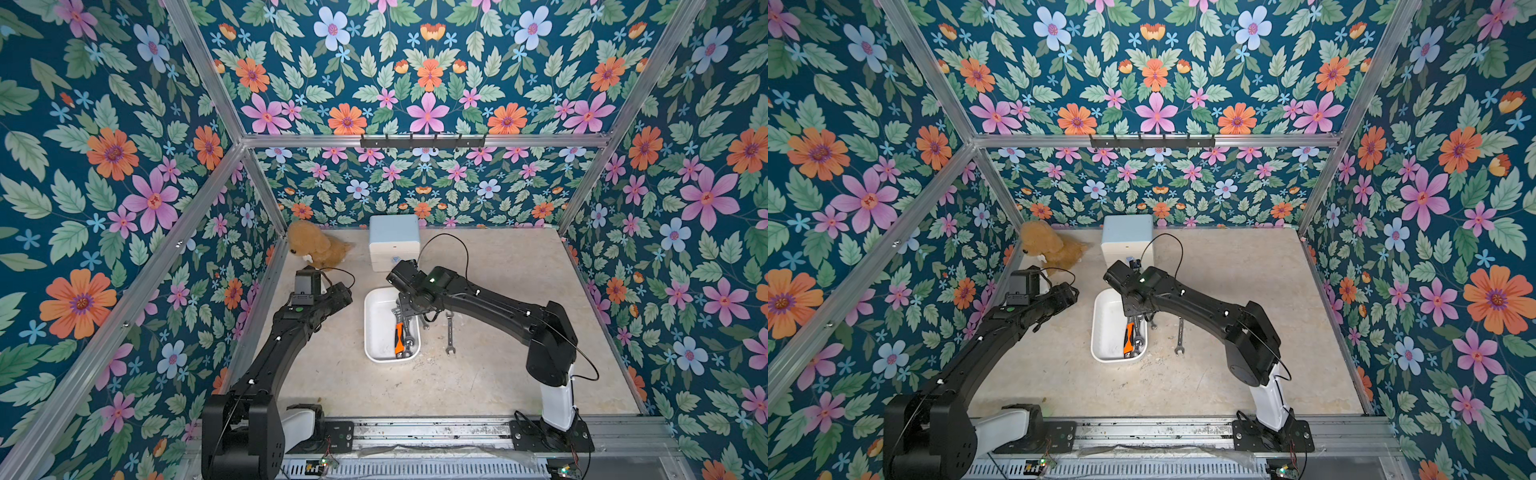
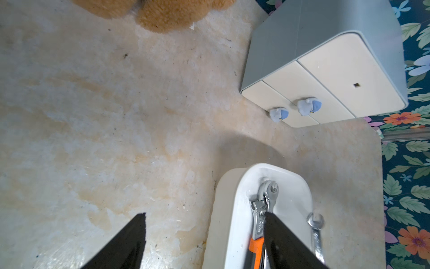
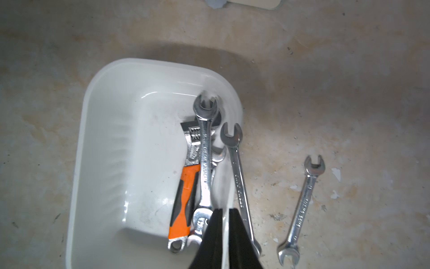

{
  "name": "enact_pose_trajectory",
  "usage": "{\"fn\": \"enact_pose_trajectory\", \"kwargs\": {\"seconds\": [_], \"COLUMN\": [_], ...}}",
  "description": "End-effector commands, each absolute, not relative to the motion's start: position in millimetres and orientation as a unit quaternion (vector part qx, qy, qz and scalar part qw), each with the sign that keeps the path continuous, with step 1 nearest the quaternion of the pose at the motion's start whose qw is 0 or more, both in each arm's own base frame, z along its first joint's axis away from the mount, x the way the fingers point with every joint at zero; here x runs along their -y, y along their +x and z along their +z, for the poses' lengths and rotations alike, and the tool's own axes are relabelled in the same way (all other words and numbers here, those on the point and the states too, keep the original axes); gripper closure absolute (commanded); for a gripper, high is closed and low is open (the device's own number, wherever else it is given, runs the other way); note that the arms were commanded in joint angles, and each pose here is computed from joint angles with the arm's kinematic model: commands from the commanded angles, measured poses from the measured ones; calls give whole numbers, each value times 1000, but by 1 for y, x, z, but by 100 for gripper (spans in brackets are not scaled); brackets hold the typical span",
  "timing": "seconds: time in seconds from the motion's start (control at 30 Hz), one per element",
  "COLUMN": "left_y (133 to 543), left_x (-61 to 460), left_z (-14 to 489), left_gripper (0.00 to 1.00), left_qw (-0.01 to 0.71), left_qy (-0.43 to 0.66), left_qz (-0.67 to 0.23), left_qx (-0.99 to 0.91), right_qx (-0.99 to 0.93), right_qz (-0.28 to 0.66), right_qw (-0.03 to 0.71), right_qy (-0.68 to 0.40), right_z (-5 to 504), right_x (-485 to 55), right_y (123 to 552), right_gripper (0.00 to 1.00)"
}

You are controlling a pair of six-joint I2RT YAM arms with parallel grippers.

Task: Take out the wrench from the storage box
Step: Place the wrench at the center of the board.

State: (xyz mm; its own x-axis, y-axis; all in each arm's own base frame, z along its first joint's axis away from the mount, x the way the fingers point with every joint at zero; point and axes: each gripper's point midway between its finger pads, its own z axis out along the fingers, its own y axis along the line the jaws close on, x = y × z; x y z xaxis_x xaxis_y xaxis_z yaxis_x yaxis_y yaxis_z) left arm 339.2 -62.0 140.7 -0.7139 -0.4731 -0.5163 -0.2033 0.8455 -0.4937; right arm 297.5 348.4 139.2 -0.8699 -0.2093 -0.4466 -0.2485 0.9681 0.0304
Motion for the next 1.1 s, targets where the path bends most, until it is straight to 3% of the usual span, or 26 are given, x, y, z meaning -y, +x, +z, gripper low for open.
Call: {"fn": "enact_pose_trajectory", "kwargs": {"seconds": [0.0,0.3,0.47,0.67,1.07], "left_y": [347,353,354,353,349], "left_x": [71,88,87,87,86], "left_z": [149,139,135,129,130], "left_gripper": [18,18,18,18,18], "left_qw": [338,316,313,306,308], "left_qy": [-183,-172,-168,-165,-163], "left_qz": [-224,-233,-227,-224,-222], "left_qx": [-896,-904,-907,-911,-910], "right_qx": [-966,-975,-972,-951,-951], "right_qz": [35,93,97,103,51], "right_qw": [243,186,153,113,106], "right_qy": [-80,-79,-147,-268,-286], "right_z": [138,97,78,50,33], "right_x": [-326,-315,-284,-287,-277], "right_y": [299,287,294,290,308], "right_gripper": [87,82,67,57,57]}}
